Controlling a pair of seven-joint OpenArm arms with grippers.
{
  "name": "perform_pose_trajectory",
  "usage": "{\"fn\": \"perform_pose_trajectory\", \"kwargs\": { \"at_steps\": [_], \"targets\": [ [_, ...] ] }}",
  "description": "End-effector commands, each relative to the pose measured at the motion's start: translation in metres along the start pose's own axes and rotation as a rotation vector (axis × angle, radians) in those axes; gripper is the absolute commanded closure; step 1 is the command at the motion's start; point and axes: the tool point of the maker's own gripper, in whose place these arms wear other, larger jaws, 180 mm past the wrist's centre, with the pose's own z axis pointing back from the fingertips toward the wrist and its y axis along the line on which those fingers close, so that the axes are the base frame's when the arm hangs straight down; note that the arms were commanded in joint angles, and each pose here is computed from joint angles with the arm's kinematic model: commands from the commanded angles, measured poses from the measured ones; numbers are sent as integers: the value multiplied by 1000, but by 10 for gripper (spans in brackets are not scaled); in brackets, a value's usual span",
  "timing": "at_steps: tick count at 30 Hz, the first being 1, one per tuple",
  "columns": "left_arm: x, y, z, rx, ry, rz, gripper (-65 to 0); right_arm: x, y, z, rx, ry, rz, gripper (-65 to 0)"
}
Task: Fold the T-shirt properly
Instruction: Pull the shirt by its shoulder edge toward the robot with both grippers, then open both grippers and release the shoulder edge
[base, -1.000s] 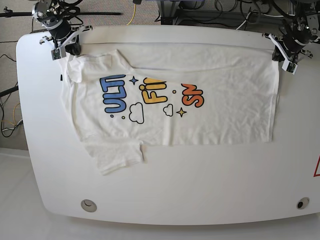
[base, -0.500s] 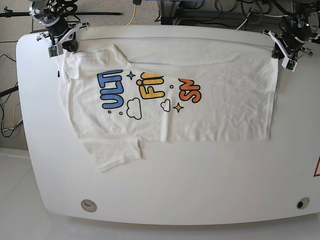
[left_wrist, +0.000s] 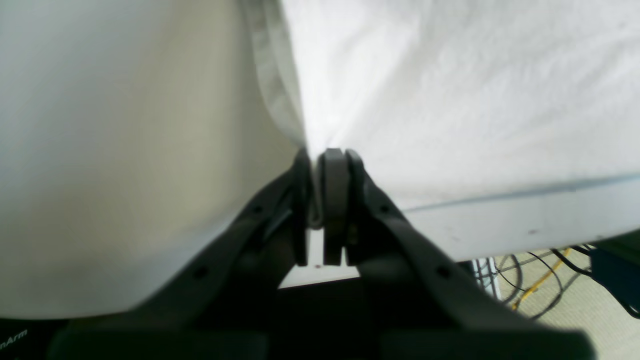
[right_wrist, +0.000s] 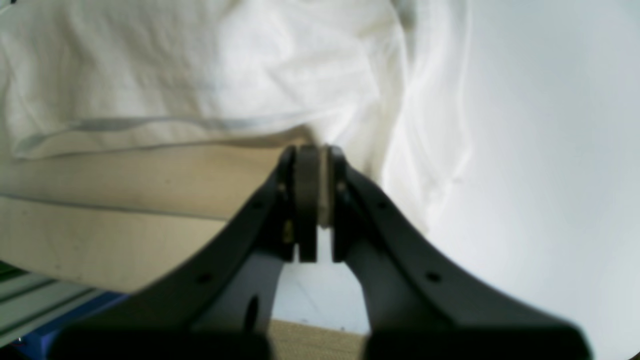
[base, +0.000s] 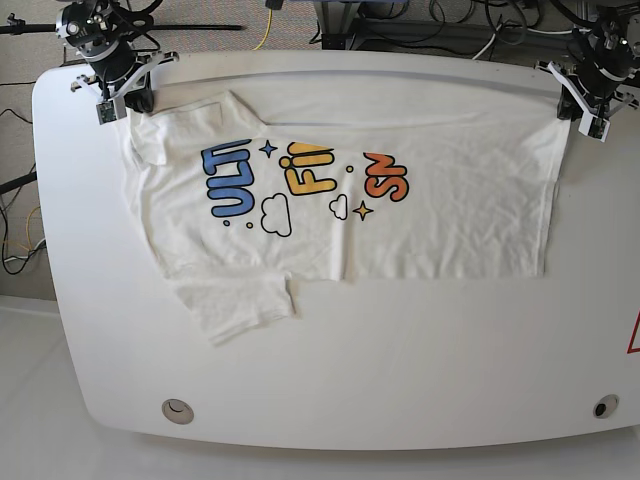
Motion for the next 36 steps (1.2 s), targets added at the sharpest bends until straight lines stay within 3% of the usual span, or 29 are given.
{"fn": "perform_pose_trajectory", "kwargs": {
  "at_steps": [1, 3, 7, 15, 25, 36],
  "targets": [
    [7, 8, 5, 26, -22, -18, -43, 13, -6, 4, -19, -38, 15, -1],
    [6, 2, 4, 5, -6, -41, -131, 14, -8, 2, -21, -38, 12, -47],
    [3, 1, 3, 1, 12, -48, -201, 17, -8, -1, -19, -45, 11, -156],
    [8, 1, 1, 0, 0, -39, -246, 24, -8, -3, -13, -72, 0, -347],
    [13, 0, 0, 0, -13, -43, -216, 39, -13, -11, -17, -98, 1, -414],
    [17, 5, 2, 19, -25, -36, -222, 54, -12, -12, -17, -123, 24, -432]
  ]
}}
